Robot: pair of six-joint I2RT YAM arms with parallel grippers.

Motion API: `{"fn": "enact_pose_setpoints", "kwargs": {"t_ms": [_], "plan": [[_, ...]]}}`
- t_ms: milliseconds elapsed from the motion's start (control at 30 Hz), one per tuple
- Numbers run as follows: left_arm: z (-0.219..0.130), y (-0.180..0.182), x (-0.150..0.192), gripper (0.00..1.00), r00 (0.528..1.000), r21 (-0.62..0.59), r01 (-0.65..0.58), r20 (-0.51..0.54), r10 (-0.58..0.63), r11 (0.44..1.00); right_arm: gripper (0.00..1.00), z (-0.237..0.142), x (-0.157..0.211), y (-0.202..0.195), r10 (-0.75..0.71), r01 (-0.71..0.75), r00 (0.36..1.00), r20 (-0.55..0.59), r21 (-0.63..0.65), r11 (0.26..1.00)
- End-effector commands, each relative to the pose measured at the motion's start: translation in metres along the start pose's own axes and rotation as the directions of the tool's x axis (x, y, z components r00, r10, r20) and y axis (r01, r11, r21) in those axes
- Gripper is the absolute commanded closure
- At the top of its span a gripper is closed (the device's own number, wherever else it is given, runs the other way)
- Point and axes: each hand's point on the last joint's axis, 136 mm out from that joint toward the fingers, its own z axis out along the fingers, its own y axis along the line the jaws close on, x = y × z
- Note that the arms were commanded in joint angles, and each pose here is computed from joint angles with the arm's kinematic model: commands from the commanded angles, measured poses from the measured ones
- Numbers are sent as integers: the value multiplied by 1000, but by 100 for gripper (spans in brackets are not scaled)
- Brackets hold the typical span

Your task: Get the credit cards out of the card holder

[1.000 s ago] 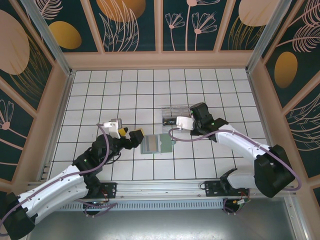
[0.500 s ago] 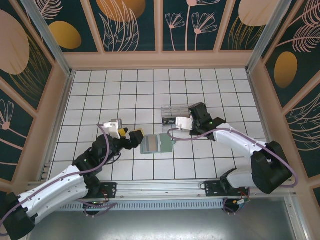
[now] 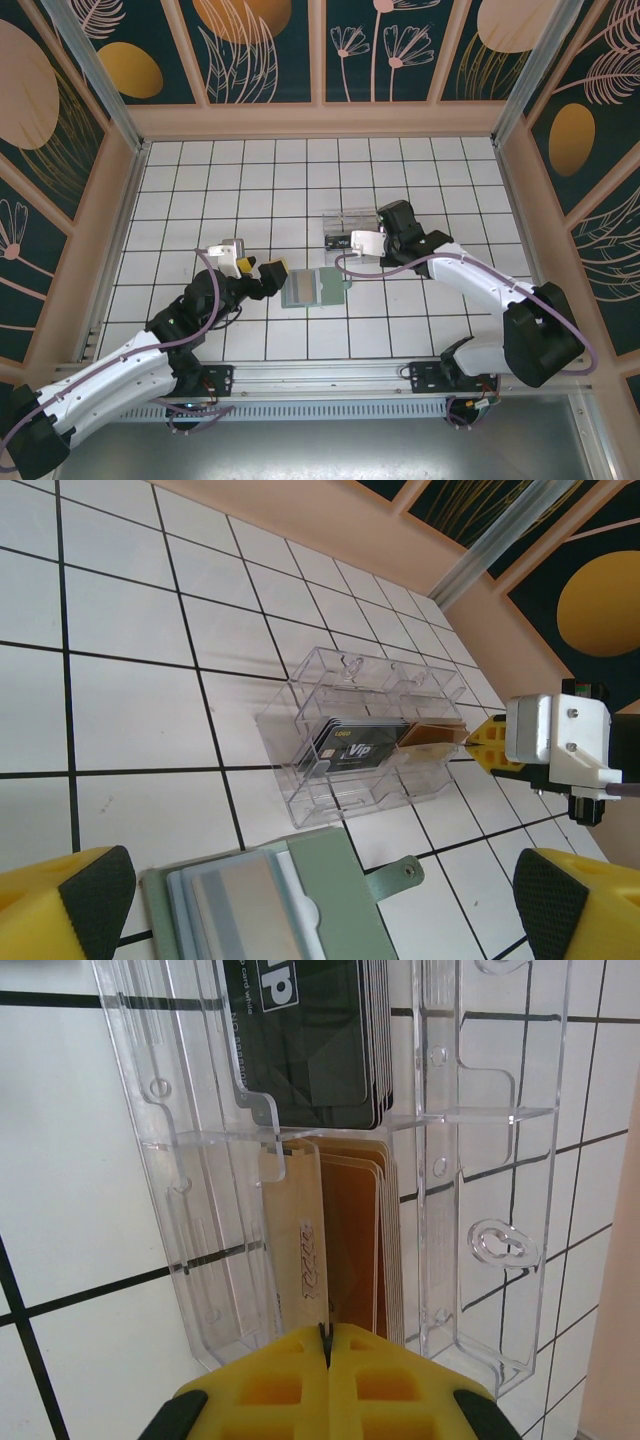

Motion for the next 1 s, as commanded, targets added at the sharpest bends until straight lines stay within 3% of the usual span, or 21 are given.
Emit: {"fn": "enact_pose_setpoints", "kwargs": {"t_ms": [0,333,533,633,967], "plan": [[1,4,2,2,1000,-9,-3,8,3,1000,100,1,-3,-2,-33,34,999,17,-20,999],[1,6,4,1,1000,-14,-2,5,2,1000,98,6,1,8,-26,26,999,20,-38,999],[1,6,4,2,1000,-14,-4,6,4,1000,88,10,2,12,-26,26,999,19,-34,999],[1,7,5,2,1000,-15,-4,5,5,1000,75,12,10,8,2,-2,1000,7,-23,1000],[2,8,6,2,1000,-18,-6,3,6,1000,70,12,10,-12,40,-40,999,13,35,999]]}}
